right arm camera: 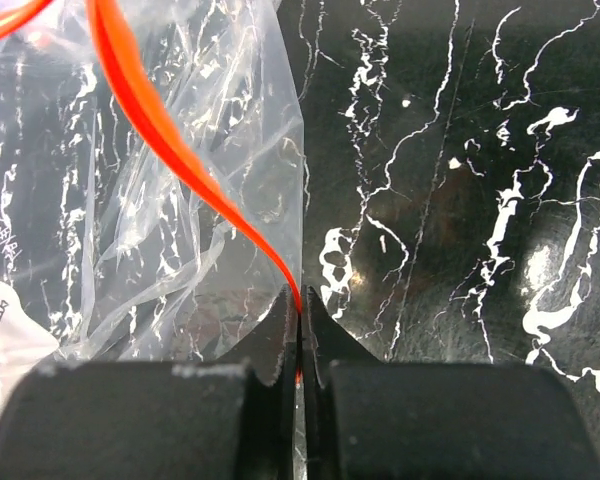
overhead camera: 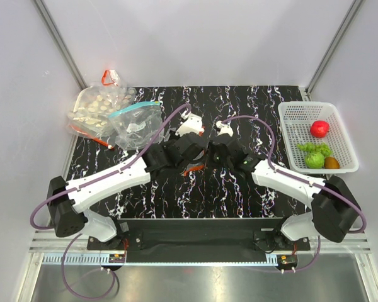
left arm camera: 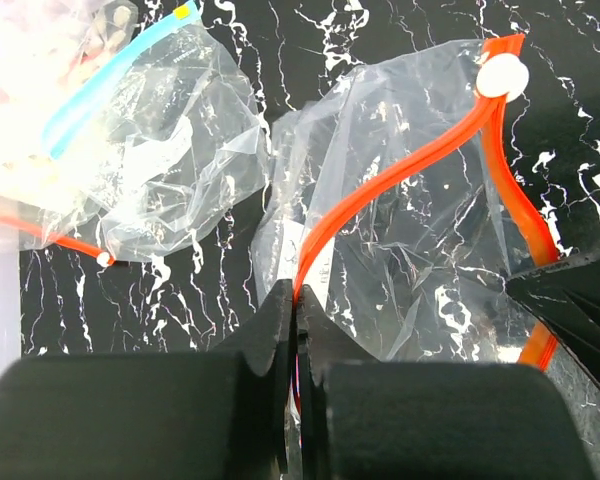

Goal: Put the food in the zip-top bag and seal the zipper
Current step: Open the zipper of the food storage bag at the center of the board.

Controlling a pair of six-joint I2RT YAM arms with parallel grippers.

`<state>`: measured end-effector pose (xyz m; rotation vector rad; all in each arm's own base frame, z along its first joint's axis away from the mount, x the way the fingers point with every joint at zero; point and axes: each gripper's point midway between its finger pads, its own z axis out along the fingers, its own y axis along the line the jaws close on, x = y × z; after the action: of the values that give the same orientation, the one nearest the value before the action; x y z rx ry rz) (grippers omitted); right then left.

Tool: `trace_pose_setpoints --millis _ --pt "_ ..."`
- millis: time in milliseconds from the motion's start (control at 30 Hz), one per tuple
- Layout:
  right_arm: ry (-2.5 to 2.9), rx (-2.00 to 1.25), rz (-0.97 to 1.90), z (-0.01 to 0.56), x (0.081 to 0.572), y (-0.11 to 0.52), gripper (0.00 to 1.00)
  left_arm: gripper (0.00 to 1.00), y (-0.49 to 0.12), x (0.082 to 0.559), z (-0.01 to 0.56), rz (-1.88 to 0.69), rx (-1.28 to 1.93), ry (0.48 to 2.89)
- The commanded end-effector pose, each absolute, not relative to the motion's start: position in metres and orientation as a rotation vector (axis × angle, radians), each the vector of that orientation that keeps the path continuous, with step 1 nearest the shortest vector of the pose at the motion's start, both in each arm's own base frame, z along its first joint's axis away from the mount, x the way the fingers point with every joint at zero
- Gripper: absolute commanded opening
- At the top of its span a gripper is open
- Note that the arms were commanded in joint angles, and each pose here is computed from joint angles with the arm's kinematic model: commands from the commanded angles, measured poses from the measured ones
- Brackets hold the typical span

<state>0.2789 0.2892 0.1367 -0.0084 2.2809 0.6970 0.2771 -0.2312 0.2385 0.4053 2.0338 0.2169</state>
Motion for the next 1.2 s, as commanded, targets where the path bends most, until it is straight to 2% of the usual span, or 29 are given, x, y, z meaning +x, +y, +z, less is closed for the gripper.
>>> trace_pose_setpoints --millis 0,100,233,267,400,467,700,800,1067,1100,1167 --pt "2.227 0.013 0.679 0.143 0.295 0.288 0.02 0.00 -0.240 0.283 0.238 0.208 0.381 2.012" --pt "2.241 0.021 0.655 0.133 0.299 0.283 0.05 0.00 -0.257 0.284 0.216 0.155 0.417 2.035" --pt "2.258 0.022 0.633 0.121 0.301 0.279 0.16 0.00 -0.279 0.288 0.191 0.087 0.444 2.062" --pt "2.264 0.032 0.620 0.117 0.302 0.275 0.22 0.00 -0.281 0.288 0.187 0.087 0.451 2.069" --pt "2.265 0.050 0.597 0.113 0.303 0.264 0.25 0.00 -0.286 0.292 0.176 0.081 0.453 2.090" --pt "2.272 0.064 0.573 0.110 0.304 0.256 0.23 0.00 -0.284 0.293 0.176 0.074 0.438 2.092" --pt "2.289 0.113 0.509 0.102 0.307 0.233 0.04 0.00 -0.275 0.299 0.172 0.014 0.409 2.106" --pt "2.295 0.128 0.495 0.098 0.305 0.225 0.03 0.00 -0.270 0.303 0.169 -0.032 0.390 2.115" --pt "2.327 0.157 0.479 0.083 0.303 0.215 0.16 0.00 -0.256 0.311 0.172 -0.026 0.357 2.117" --pt "2.328 0.138 0.502 0.085 0.300 0.218 0.20 0.00 -0.262 0.310 0.172 -0.058 0.373 2.119" --pt "2.294 0.117 0.532 0.099 0.300 0.219 0.40 0.00 -0.270 0.310 0.171 -0.094 0.393 2.125"
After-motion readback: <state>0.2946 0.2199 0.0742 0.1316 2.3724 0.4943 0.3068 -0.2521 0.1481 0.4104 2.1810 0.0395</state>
